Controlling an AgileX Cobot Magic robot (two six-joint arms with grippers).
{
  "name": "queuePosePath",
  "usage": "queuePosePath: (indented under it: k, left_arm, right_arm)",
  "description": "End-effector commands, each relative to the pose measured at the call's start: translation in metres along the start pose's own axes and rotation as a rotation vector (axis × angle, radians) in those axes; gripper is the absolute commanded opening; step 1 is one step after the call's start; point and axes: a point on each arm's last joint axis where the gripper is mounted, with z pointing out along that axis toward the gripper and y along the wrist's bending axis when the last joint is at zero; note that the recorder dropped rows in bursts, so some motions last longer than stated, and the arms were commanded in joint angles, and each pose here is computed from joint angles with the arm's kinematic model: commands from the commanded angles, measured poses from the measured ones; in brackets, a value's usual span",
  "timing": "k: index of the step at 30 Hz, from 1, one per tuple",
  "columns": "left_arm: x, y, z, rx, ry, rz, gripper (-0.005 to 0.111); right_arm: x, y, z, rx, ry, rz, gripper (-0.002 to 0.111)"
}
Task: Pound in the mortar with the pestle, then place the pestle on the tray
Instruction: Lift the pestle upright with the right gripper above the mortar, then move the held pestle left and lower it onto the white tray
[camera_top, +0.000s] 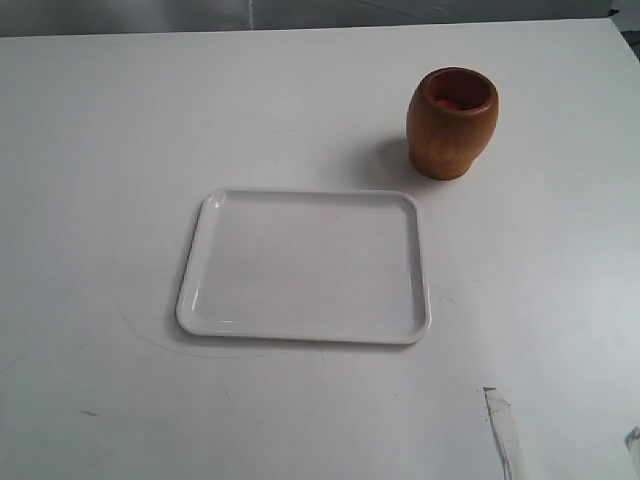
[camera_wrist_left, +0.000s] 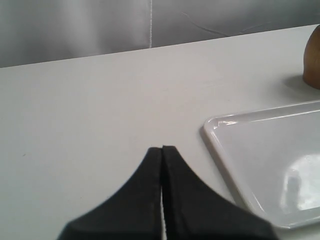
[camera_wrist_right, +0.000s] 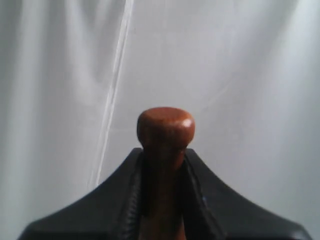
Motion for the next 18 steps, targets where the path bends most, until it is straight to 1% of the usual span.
queuePosePath:
  k: [1,2,3,4,5,6,8,10,12,14,15,16,17,18]
  left_arm:
    - [0.0,-0.001,0.0,0.008,-0.007,-0.012,0.0]
    - [0.0,-0.001,0.0,0.008,-0.007,-0.012,0.0]
    - [0.0,-0.001,0.0,0.008,-0.007,-0.012,0.0]
    - [0.0,-0.001,0.0,0.008,-0.007,-0.012,0.0]
    - [0.0,-0.001,0.0,0.008,-0.007,-0.012,0.0]
    - [0.0,-0.001,0.0,0.008,-0.007,-0.012,0.0]
    - [0.0,-0.001,0.0,0.008,-0.007,-0.012,0.0]
    - [0.0,-0.001,0.0,0.008,-0.007,-0.012,0.0]
    - [0.0,-0.001,0.0,0.008,-0.007,-0.012,0.0]
    - [0.0,-0.001,0.0,0.008,-0.007,-0.012,0.0]
    - [0.0,-0.001,0.0,0.008,-0.007,-0.012,0.0]
    - [0.0,-0.001,0.0,0.008,-0.007,-0.012,0.0]
    - [0.0,-0.001,0.0,0.008,-0.007,-0.012,0.0]
    - [0.0,-0.001,0.0,0.008,-0.007,-0.012,0.0]
  right_arm:
    - [0.067,0.007,0.009,-0.015,0.227,-0.01,0.0]
    - [0.099,0.01,0.009,-0.011,0.312,-0.005,0.0]
    - [0.116,0.011,0.008,-0.004,0.362,0.0,0.0]
    - [0.148,0.014,0.004,0.003,0.45,0.023,0.0]
    - [0.159,0.016,0.002,0.001,0.478,0.025,0.0]
    - [0.181,0.019,-0.002,-0.004,0.527,0.03,0.0]
    - [0.194,0.023,-0.006,-0.02,0.542,0.05,0.0]
    - [0.183,0.021,-0.002,-0.015,0.492,0.051,0.0]
    - [0.153,0.018,0.005,-0.01,0.396,0.053,0.0]
    - [0.108,0.017,0.011,-0.057,0.276,0.039,0.0]
    - [0.08,0.019,0.01,-0.111,0.214,0.034,0.0]
    - [0.056,0.024,0.007,-0.194,0.164,0.041,0.0]
    - [0.034,0.032,0.001,-0.312,0.128,0.041,0.0]
    - [0.023,0.039,-0.003,-0.384,0.107,0.037,0.0]
